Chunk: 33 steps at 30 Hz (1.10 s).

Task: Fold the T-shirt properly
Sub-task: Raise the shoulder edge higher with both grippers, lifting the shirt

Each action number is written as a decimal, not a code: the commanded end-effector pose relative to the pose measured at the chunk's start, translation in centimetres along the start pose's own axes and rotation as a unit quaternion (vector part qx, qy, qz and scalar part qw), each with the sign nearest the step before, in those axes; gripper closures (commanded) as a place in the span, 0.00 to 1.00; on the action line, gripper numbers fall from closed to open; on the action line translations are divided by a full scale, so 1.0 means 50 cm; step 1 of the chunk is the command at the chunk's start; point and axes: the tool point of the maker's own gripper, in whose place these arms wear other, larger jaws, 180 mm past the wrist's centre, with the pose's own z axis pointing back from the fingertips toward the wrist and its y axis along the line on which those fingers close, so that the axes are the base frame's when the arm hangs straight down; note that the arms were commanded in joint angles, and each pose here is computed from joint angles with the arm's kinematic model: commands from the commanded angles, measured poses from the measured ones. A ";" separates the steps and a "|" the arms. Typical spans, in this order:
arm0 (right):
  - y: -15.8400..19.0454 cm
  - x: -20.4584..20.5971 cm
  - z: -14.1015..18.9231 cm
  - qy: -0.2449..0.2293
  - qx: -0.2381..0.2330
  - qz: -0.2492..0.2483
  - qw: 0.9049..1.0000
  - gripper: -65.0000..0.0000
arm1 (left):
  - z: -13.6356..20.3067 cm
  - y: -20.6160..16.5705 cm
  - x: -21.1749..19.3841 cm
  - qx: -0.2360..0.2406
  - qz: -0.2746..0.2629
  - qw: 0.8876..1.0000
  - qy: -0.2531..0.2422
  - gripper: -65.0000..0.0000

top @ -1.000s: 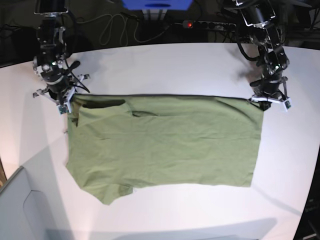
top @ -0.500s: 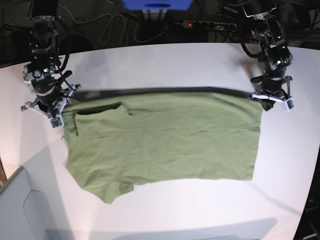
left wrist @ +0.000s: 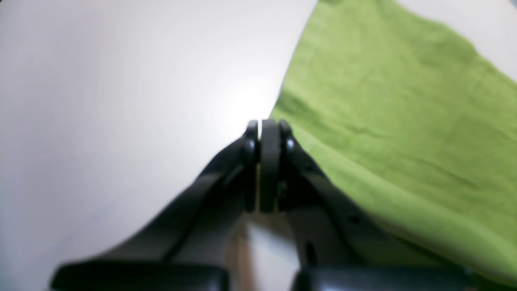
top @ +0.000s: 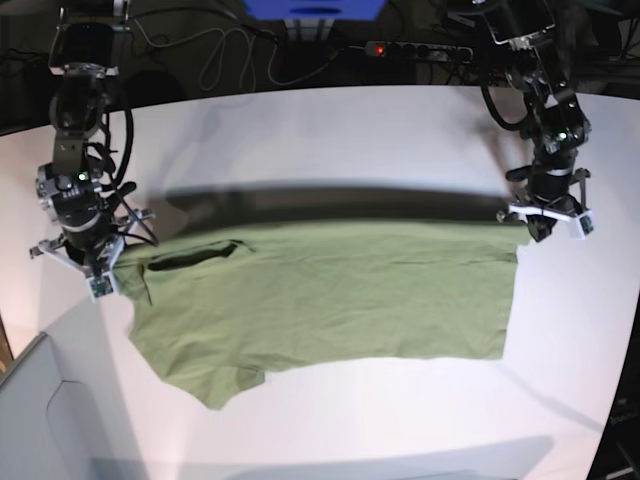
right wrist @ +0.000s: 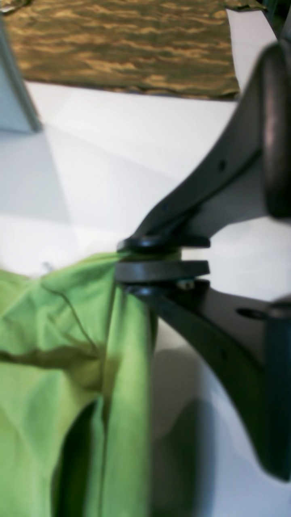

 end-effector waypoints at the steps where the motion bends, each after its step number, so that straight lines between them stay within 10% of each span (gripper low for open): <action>1: -0.015 0.029 0.008 -0.023 -0.009 0.002 1.000 1.00 | 0.000 -0.001 0.042 -0.001 -0.003 0.999 -0.032 1.00; 33: -0.004 0.062 0.039 -0.063 -0.011 -0.010 0.998 1.00 | 0.006 0.023 0.059 0.015 0.007 0.999 -0.034 1.00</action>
